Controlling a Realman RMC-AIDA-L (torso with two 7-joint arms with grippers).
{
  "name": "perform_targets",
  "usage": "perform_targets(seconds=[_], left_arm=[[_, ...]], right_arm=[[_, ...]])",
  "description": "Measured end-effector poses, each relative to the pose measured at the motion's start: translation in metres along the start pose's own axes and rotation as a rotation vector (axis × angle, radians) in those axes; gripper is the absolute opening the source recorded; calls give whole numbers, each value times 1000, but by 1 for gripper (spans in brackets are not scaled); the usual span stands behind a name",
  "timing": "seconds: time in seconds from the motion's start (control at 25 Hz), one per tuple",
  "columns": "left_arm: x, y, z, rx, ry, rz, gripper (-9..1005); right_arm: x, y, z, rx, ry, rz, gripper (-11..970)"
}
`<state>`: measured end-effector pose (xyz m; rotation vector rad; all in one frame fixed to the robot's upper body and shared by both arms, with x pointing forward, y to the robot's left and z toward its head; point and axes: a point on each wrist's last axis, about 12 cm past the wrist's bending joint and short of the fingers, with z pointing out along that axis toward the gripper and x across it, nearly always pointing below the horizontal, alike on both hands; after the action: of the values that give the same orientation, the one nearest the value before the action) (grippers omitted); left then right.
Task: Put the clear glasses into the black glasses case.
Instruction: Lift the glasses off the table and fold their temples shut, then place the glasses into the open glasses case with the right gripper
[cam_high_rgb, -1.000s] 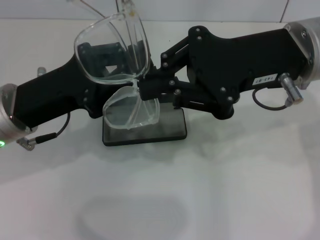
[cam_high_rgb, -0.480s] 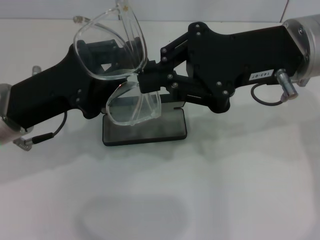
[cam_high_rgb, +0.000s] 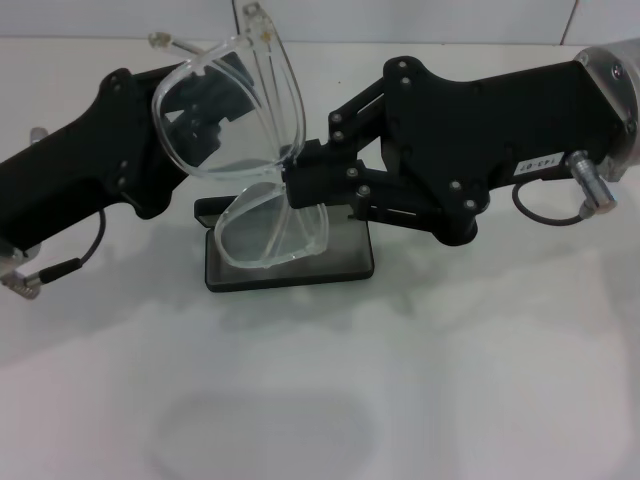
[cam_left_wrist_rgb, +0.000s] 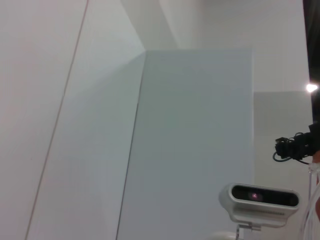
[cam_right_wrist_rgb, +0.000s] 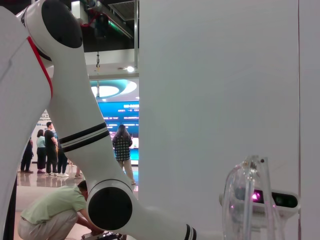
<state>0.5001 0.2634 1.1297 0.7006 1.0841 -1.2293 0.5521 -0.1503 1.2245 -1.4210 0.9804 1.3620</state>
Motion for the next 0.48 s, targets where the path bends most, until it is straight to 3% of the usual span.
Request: perform_targets(seconds=[0.36,0.48], left_arm=[[1,-2,-5,-15,2,-3,135],[0,-4,-14,-36,11,1,135]], right_arm=[[0,-1,-1,11,3,6,60],[-10,-8,-4,32,83,40,60]])
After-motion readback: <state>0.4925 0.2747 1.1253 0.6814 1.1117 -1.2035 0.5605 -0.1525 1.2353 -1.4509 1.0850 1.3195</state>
